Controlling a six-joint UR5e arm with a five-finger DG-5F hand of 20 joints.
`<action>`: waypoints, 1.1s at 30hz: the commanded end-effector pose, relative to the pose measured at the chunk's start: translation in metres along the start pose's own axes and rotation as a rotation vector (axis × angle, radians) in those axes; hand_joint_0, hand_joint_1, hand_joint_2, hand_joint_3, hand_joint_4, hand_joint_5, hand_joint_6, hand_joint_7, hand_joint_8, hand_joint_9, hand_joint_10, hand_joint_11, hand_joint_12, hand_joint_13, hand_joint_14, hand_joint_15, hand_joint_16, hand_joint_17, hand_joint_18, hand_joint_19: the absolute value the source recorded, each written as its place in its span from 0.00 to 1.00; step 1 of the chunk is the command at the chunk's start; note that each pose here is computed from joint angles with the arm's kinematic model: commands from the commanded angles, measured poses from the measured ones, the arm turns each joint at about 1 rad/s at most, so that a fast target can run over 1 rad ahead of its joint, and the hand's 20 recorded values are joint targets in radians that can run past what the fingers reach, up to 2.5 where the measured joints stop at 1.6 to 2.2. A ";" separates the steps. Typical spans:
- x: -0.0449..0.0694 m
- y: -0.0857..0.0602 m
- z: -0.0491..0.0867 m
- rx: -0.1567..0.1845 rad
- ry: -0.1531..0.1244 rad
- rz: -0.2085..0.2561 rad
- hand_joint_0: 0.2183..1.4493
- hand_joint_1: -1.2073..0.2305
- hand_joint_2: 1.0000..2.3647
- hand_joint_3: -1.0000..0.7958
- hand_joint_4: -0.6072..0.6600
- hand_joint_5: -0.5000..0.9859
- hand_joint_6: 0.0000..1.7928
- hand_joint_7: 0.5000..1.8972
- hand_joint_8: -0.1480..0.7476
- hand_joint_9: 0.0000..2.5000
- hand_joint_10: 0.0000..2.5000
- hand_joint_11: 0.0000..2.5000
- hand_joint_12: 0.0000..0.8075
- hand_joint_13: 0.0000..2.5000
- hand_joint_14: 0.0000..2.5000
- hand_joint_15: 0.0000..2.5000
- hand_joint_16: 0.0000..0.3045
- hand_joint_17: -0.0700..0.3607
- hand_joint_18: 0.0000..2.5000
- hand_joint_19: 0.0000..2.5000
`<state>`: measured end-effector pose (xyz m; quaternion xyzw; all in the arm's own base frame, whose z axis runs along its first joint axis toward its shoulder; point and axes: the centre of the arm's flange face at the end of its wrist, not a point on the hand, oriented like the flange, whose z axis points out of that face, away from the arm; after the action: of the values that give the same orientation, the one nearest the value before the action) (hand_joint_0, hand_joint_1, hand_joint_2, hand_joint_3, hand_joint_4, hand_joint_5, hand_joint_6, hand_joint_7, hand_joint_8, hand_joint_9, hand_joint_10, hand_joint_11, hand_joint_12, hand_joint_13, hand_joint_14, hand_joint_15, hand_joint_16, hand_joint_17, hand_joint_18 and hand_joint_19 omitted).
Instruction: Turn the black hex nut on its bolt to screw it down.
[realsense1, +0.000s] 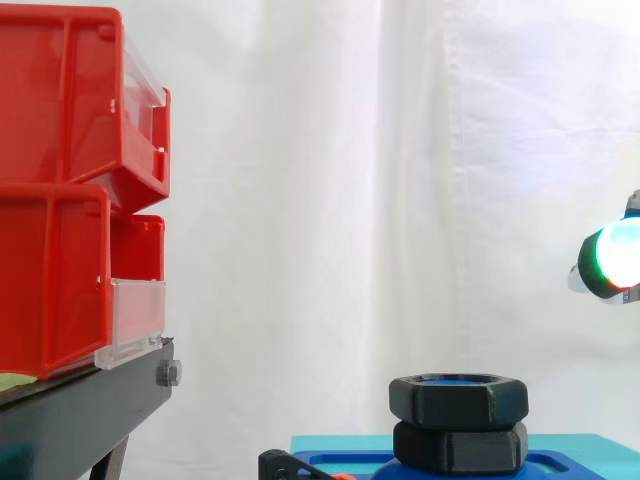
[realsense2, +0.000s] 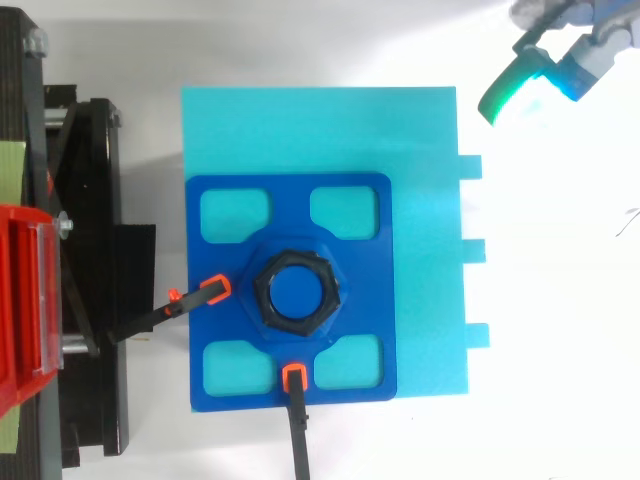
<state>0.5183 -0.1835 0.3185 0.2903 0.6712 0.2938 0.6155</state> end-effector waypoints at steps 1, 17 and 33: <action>0.000 0.000 0.000 0.002 0.000 0.000 0.19 0.55 0.00 0.28 0.49 0.13 0.28 0.06 0.41 0.07 0.00 0.00 0.36 0.00 0.00 0.00 0.15 0.41 0.00 0.01; 0.000 0.000 0.000 0.001 -0.001 0.000 0.18 0.58 0.00 0.28 0.52 0.14 0.28 0.06 0.49 0.08 0.00 0.00 0.40 0.00 0.00 0.00 0.16 0.42 0.00 0.03; 0.000 0.000 0.000 0.001 -0.001 0.000 0.17 0.59 0.00 0.28 0.51 0.13 0.28 0.07 0.39 0.07 0.00 0.00 0.40 0.00 0.00 0.00 0.17 0.43 0.00 0.04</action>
<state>0.5183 -0.1836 0.3185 0.2905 0.6711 0.2936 0.6156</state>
